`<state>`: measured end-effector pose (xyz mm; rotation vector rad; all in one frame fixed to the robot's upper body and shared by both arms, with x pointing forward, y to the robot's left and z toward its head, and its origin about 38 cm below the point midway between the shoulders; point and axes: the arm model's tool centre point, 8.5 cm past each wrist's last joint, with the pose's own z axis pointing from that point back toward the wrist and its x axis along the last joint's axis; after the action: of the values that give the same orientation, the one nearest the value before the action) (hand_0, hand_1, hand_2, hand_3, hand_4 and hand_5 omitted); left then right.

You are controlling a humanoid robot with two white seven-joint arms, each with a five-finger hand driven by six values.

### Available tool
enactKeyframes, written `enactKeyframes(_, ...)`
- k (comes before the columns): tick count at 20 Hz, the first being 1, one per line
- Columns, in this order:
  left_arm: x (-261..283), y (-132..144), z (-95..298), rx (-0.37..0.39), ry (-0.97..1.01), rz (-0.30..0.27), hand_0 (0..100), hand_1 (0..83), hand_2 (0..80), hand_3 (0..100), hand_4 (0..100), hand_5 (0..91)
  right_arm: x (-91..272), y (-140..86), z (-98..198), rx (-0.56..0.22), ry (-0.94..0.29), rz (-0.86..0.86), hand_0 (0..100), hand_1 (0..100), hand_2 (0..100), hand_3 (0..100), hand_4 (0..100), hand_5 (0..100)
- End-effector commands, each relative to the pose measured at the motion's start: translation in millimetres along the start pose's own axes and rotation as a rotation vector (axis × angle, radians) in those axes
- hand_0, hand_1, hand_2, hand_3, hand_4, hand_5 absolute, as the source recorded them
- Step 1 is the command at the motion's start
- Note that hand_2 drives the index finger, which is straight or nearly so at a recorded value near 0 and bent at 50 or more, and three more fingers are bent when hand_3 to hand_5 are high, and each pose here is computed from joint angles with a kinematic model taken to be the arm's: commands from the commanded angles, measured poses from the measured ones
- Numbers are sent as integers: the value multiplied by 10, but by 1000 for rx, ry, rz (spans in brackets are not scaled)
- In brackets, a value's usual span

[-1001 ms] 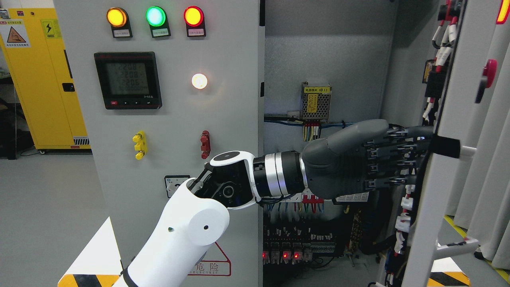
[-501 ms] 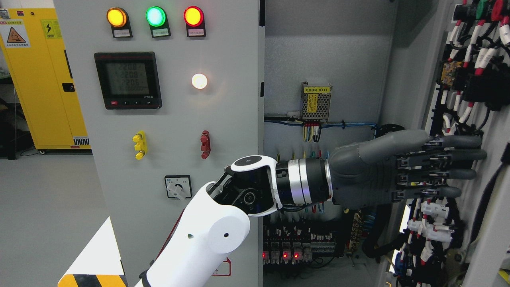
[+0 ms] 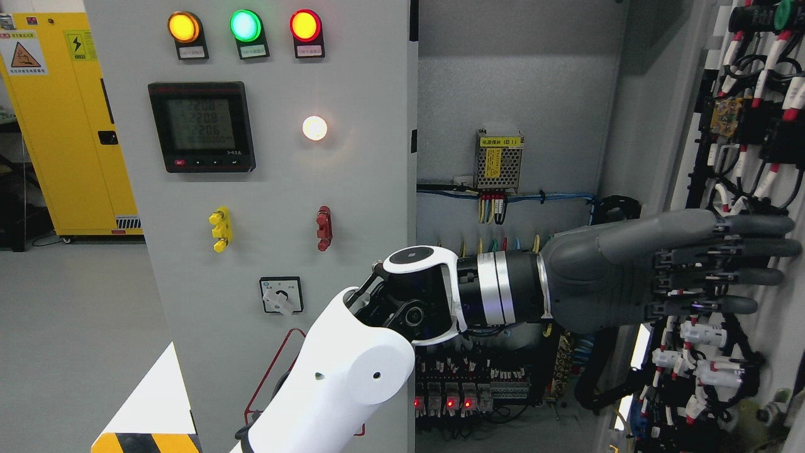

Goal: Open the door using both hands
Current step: 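Push the push-button door outward with the left hand to swing it open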

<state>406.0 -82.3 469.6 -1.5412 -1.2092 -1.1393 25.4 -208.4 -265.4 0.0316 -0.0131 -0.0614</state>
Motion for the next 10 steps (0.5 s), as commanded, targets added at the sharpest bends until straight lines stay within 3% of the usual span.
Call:
enactKeyframes(1, -39, -3, -131, -11, 22, 13, 120, 556, 0, 0, 0, 0, -106, -6, -2, -1, 16, -3, 0, 500, 40, 0, 0, 0)
enactKeyframes(10, -164, -63, -244, -32, 76, 6, 120, 556, 0, 0, 0, 0, -102, 5, -2, 1, 15, -3, 0, 500, 40, 0, 0, 0)
